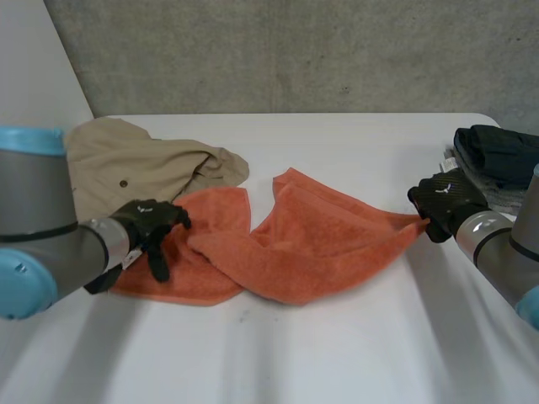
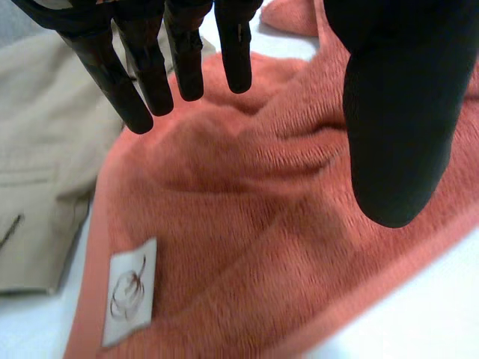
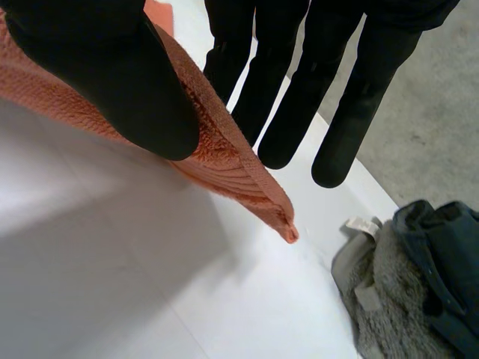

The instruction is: Fold the laundry.

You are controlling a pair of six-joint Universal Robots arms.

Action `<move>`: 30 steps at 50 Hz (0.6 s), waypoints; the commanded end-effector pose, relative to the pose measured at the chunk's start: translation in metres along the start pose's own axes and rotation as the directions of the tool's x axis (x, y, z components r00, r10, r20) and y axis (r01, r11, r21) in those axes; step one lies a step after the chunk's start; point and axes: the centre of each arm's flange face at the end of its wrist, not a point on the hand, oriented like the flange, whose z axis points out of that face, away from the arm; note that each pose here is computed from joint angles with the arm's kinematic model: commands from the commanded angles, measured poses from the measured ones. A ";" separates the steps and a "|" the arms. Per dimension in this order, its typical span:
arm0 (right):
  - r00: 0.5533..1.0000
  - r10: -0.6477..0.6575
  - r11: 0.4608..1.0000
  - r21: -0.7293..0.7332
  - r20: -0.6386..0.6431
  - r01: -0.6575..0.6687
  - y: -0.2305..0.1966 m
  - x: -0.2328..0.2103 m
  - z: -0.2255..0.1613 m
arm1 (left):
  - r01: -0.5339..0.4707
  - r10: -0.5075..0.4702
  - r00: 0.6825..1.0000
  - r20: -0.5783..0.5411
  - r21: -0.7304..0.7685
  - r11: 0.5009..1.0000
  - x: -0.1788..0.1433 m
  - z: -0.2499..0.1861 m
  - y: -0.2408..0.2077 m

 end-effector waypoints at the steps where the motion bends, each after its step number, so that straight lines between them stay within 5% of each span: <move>1: 1.000 0.009 0.999 -0.035 0.002 -0.009 0.004 0.001 0.008 | -0.049 0.049 0.999 0.011 0.056 0.997 0.001 -0.002 0.024; 21: 0.999 0.043 0.998 -0.041 -0.029 -0.044 0.001 0.011 0.002 | -0.122 0.116 0.990 0.074 0.072 0.990 0.000 0.019 0.044; 30: 0.991 0.057 0.998 0.011 -0.124 -0.056 -0.036 0.052 -0.023 | -0.007 -0.063 0.983 0.170 0.381 0.924 -0.017 -0.051 -0.032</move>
